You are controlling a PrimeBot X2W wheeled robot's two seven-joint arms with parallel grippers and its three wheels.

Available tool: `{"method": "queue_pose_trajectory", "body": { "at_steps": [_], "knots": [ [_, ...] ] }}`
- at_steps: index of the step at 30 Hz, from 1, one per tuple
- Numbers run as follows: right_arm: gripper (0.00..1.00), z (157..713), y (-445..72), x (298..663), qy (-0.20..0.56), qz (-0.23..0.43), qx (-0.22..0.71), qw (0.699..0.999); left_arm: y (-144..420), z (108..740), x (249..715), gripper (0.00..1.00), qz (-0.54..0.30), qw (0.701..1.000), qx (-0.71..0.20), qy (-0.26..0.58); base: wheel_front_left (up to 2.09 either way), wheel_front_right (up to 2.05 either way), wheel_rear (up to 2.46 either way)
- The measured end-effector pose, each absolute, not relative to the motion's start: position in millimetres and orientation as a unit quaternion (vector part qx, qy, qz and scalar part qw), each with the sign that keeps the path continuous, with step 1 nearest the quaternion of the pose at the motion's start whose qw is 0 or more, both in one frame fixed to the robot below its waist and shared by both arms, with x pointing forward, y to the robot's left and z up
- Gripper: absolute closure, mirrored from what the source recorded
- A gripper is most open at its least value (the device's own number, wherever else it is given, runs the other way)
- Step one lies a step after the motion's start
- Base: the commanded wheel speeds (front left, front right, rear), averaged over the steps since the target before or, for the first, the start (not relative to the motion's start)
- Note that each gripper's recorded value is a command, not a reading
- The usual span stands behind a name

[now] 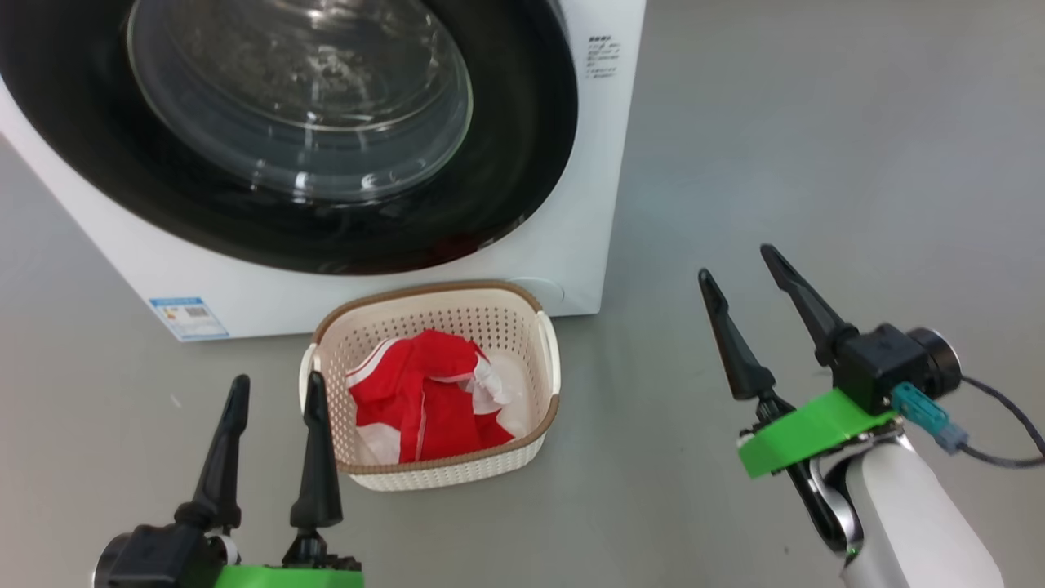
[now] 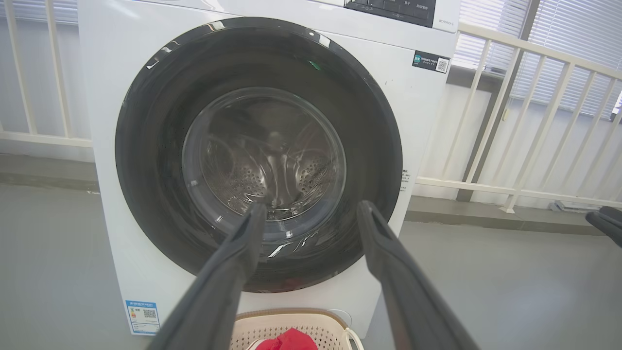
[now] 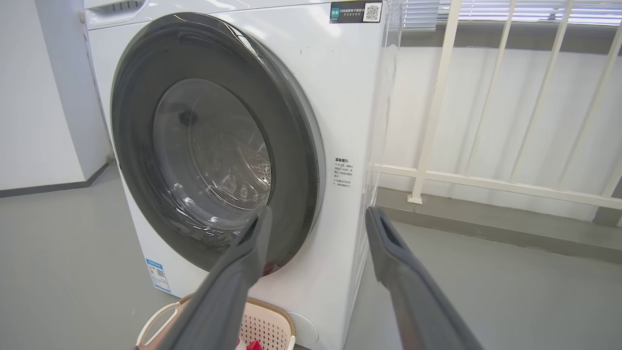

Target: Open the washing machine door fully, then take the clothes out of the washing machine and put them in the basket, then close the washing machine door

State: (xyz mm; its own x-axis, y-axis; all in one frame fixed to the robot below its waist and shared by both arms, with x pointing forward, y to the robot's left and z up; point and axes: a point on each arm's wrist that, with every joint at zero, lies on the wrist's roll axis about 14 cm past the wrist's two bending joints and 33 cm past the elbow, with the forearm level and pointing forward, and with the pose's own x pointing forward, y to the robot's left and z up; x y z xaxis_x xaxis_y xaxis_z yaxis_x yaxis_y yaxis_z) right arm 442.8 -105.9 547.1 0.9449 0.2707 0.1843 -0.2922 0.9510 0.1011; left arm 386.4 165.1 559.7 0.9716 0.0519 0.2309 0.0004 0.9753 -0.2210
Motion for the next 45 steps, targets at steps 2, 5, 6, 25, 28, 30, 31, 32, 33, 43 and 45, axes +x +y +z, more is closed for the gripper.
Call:
{"method": "queue_pose_trajectory", "body": {
  "at_steps": [2, 5, 6, 25, 28, 30, 31, 32, 33, 43, 45],
  "knots": [
    [0.0, 546.4, -110.7, 438.5, -0.084, 0.136, 0.064, 0.985, 165.1, 560.9, 384.9, 0.0, 0.013, 0.987, -0.108, -0.12, 0.0, 0.0, 0.0],
    [0.0, 547.7, -123.3, 426.9, -0.088, 0.118, 0.067, 0.987, 163.3, 566.9, 381.2, 0.0, 0.009, 0.986, -0.102, -0.129, 0.0, 0.0, 0.0],
    [0.0, 548.6, -126.2, 423.5, -0.09, 0.114, 0.066, 0.987, 162.4, 569.6, 380.7, 0.0, 0.007, 0.986, -0.102, -0.133, 0.0, 0.0, 0.0],
    [0.0, 540.9, -157.5, 372.1, -0.089, 0.066, 0.068, 0.991, 160.6, 560.7, 358.8, 0.0, 0.006, 0.988, -0.099, -0.119, 0.0, 0.0, 0.0],
    [0.0, 538.5, -159.6, 369.2, -0.086, 0.063, 0.07, 0.992, 159.6, 560.1, 359.5, 0.0, 0.005, 0.988, -0.099, -0.118, 0.0, 0.0, 0.0],
    [0.0, 538.8, -160.0, 368.7, -0.087, 0.062, 0.07, 0.992, 159.0, 560.1, 359.6, 0.0, 0.004, 0.988, -0.099, -0.118, 0.0, 0.0, 0.0],
    [0.0, 539.0, -160.1, 368.6, -0.087, 0.062, 0.07, 0.992, 158.8, 560.3, 359.5, 0.0, 0.004, 0.988, -0.099, -0.118, 0.0, 0.0, 0.0],
    [0.0, 539.2, -160.1, 368.5, -0.087, 0.062, 0.07, 0.992, 158.7, 560.4, 359.4, 0.0, 0.004, 0.988, -0.099, -0.118, 0.0, 0.0, 0.0],
    [0.0, 539.3, -160.0, 368.5, -0.087, 0.062, 0.07, 0.992, 158.8, 560.5, 359.2, 0.0, 0.004, 0.988, -0.099, -0.118, 0.0, 0.0, 0.0],
    [1.0, 510.5, -157.4, 361.6, -0.043, 0.062, 0.074, 0.994, 156.9, 540.3, 358.3, 1.0, 0.005, 0.991, -0.099, -0.085, 0.0, 0.0, 0.0],
    [1.0, 494.1, -158.2, 355.1, -0.018, 0.058, 0.075, 0.995, 156.9, 530.8, 357.3, 1.0, 0.007, 0.993, -0.098, -0.07, 0.0, 0.0, 0.0]
  ]
}}
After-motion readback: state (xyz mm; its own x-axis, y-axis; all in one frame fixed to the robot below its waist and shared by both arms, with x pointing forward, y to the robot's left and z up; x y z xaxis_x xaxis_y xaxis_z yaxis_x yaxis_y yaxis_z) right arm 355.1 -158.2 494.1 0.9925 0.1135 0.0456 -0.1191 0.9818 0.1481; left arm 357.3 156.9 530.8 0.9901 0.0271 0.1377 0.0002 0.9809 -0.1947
